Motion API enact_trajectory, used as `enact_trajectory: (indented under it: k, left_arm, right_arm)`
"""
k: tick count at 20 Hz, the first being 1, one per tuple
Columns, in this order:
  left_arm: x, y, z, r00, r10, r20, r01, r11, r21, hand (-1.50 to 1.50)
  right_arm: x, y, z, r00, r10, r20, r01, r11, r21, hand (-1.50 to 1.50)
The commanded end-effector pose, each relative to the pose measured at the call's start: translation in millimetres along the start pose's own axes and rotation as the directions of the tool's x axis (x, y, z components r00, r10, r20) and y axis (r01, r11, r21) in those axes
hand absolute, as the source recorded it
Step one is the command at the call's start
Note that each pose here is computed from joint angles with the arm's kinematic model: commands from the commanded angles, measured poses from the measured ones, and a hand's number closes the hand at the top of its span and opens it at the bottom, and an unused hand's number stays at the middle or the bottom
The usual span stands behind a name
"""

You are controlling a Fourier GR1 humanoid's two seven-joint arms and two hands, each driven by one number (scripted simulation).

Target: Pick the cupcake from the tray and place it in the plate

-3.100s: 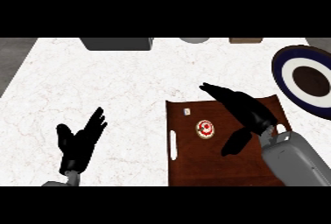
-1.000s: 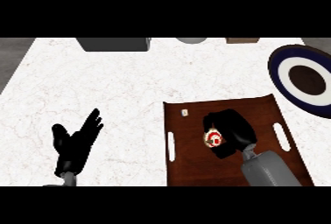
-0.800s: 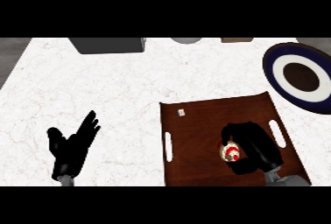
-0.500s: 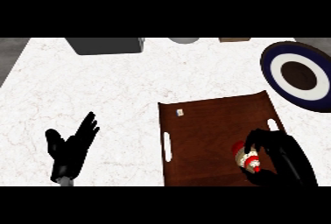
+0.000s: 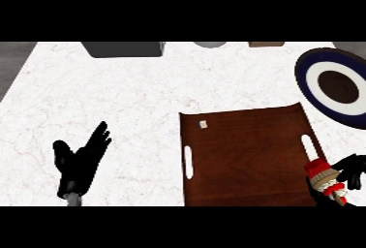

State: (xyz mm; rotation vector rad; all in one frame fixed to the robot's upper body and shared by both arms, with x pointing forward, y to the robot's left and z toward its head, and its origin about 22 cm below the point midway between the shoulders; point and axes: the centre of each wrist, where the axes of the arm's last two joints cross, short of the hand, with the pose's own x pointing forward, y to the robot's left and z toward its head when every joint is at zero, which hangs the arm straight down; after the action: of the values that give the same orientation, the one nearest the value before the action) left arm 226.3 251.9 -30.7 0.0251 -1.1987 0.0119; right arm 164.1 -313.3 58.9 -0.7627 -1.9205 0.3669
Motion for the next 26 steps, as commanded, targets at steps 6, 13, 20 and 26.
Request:
enact_trajectory:
  k: [6, 13, 20, 26]
  left_arm:
    - [-9, -17, -6, 1.0, -0.018, -0.007, 0.018, 0.999, -0.038, 0.0]
    - [-7, -16, -8, 1.0, -0.005, -0.018, 0.004, 0.998, -0.066, 0.0]
    - [-1, -31, -22, 1.0, -0.019, 0.002, 0.019, 0.997, -0.071, 0.0]
    - [18, -17, -20, 1.0, -0.013, 0.018, 0.015, 0.997, -0.076, 0.0]
  right_arm:
    - [-61, -50, -59, 0.974, -0.21, -0.081, 0.187, 0.955, -0.231, 1.5]
    - [-125, -64, -87, 0.983, -0.124, -0.135, 0.061, 0.915, -0.399, 1.5]
    - [-163, -95, -125, 0.987, -0.102, -0.122, 0.042, 0.907, -0.42, 1.5]
    - [-166, -107, -151, 0.988, -0.086, -0.129, 0.023, 0.904, -0.427, 1.5]
